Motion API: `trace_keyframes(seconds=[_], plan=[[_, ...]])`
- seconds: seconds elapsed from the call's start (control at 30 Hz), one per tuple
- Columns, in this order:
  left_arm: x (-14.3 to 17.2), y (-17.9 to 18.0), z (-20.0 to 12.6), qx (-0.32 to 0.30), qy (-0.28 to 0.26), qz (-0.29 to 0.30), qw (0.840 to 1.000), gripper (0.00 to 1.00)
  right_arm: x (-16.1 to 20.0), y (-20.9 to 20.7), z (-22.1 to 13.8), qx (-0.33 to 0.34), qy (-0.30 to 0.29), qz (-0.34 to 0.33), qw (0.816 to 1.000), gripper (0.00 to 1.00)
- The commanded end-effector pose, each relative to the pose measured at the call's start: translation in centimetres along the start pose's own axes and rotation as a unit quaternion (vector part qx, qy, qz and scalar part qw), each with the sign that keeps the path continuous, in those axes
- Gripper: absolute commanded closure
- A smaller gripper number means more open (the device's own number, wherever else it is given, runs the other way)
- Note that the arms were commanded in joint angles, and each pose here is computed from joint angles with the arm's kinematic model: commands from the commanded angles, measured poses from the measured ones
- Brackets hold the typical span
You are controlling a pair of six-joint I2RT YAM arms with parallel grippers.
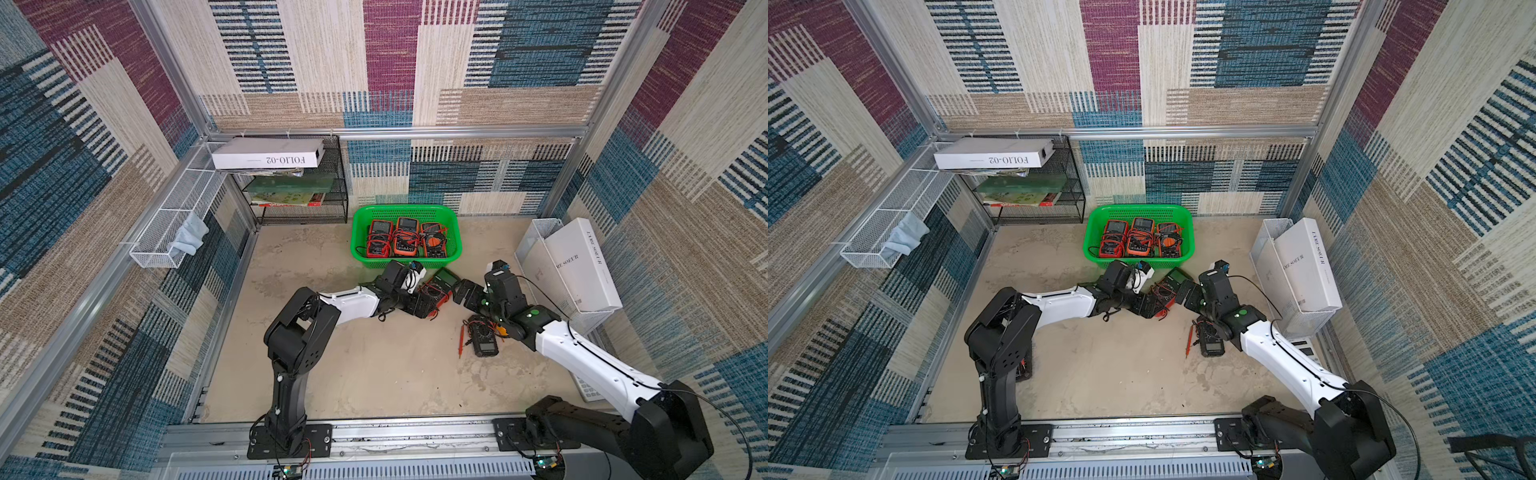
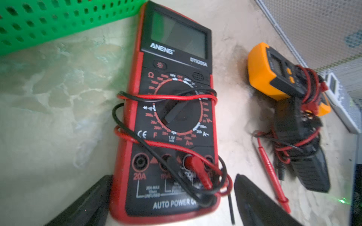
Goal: Put the multimeter into the basket
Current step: Adjust the multimeter at the center of the board.
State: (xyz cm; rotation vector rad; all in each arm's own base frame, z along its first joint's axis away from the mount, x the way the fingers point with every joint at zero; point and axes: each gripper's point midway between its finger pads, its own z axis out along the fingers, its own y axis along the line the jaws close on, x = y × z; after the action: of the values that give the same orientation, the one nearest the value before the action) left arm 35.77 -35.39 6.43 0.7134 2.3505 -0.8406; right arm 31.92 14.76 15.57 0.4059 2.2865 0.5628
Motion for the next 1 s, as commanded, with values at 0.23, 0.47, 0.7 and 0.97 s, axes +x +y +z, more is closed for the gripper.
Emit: trace_keyframes(seconds=[0.23,0.47,0.7,0.97], plan=[[-1.3,1.1,-6.4,-0.103,-0.076,-0.077,0.989,0.0,0.7,-0.1,1.7,0.031,0.027,0.002,0.999,0.01],[-0.5,3.8,-10.6,-0.215,-0.061,-0.125,0.967,0.0,1.3,-0.3,3.6,0.102,0.051,0.011,0.993,0.0],[0.9,7.3,-13.8,-0.262,-0.064,-0.205,0.941,0.0,2.1,0.4,5.8,0.146,0.073,0.034,0.986,0.0],[1.2,8.5,-15.5,-0.264,-0.082,-0.232,0.933,0.0,2.1,1.9,8.0,0.171,0.076,0.026,0.982,0.0]])
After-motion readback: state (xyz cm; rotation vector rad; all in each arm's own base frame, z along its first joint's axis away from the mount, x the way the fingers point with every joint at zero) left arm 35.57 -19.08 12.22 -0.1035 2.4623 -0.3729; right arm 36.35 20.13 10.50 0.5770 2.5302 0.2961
